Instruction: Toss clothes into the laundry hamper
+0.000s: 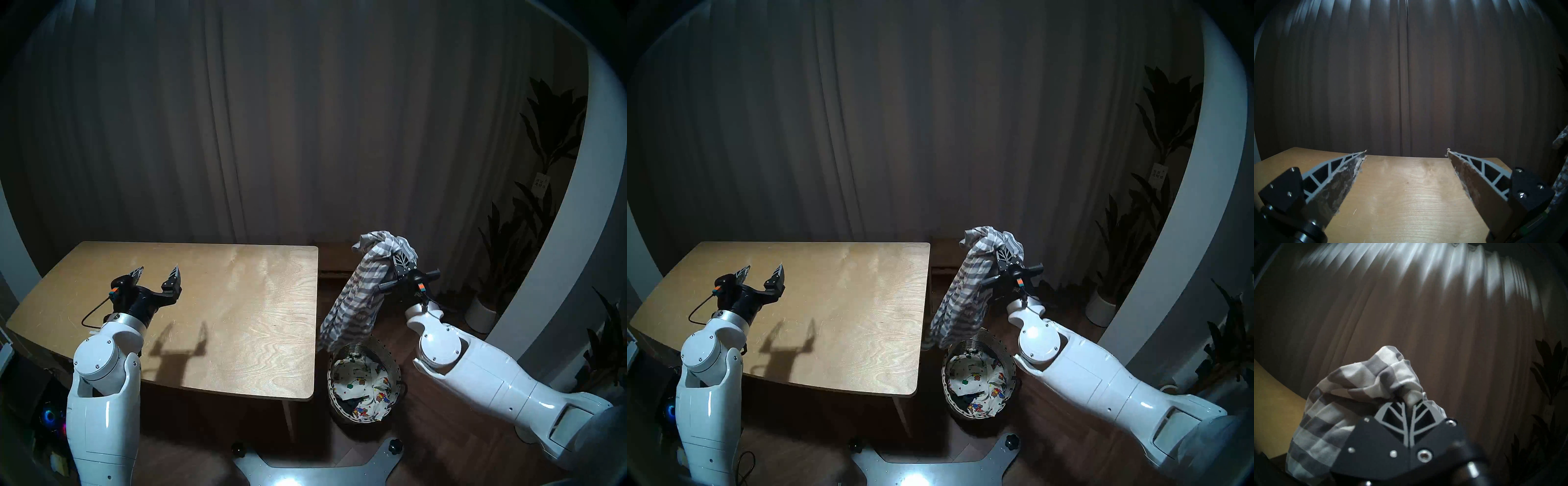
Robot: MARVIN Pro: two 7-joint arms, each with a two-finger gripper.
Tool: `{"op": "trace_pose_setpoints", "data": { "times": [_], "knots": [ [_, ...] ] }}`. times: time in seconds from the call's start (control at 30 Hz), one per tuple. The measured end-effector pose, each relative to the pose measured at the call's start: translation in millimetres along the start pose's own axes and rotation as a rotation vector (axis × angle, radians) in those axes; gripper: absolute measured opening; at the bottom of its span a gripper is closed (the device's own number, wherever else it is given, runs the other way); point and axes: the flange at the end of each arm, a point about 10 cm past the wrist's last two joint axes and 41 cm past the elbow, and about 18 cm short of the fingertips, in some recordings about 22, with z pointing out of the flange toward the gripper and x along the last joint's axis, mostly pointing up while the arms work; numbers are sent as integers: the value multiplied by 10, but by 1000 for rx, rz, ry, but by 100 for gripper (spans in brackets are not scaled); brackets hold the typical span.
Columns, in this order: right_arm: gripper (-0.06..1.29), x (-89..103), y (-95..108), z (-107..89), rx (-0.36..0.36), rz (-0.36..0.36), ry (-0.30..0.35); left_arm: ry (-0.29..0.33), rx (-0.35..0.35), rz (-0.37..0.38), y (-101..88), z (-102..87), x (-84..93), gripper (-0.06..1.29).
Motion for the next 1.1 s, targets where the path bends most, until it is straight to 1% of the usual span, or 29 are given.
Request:
{"op": "trace_pose_setpoints", "data": {
  "times": [0.17,0.23,0.4,0.43,0.47,0.6,0.73,0.87,0.97,1.03,1.1],
  "knots": [
    [-3,-124,48,-111,-14,-4,-70,28,0,28,0,46,70,126],
    [-3,-220,35,-156,-4,-10,-108,34,4,33,-2,53,82,126],
    [-3,-602,-108,-335,31,-40,-228,38,22,38,-45,36,82,126],
    [-3,-653,-130,-359,35,-44,-244,38,24,38,-52,31,80,126],
    [-3,-749,-171,-407,41,-50,-273,36,28,40,-62,20,71,126],
    [-3,-1005,-236,-532,48,-69,-347,24,37,42,-75,-15,32,126],
    [-3,-1220,-197,-621,28,-79,-397,15,42,43,-66,-29,3,126],
    [-3,-1412,-79,-705,-14,-83,-437,10,37,44,-22,-17,-10,126],
    [-3,-1524,-3,-769,-35,-90,-454,5,31,45,12,0,-20,126],
    [-3,-1586,24,-811,-39,-96,-464,2,30,44,26,12,-29,126],
    [-3,-1679,5,-901,-21,-113,-483,-2,29,42,42,30,-40,126]
  ]
}}
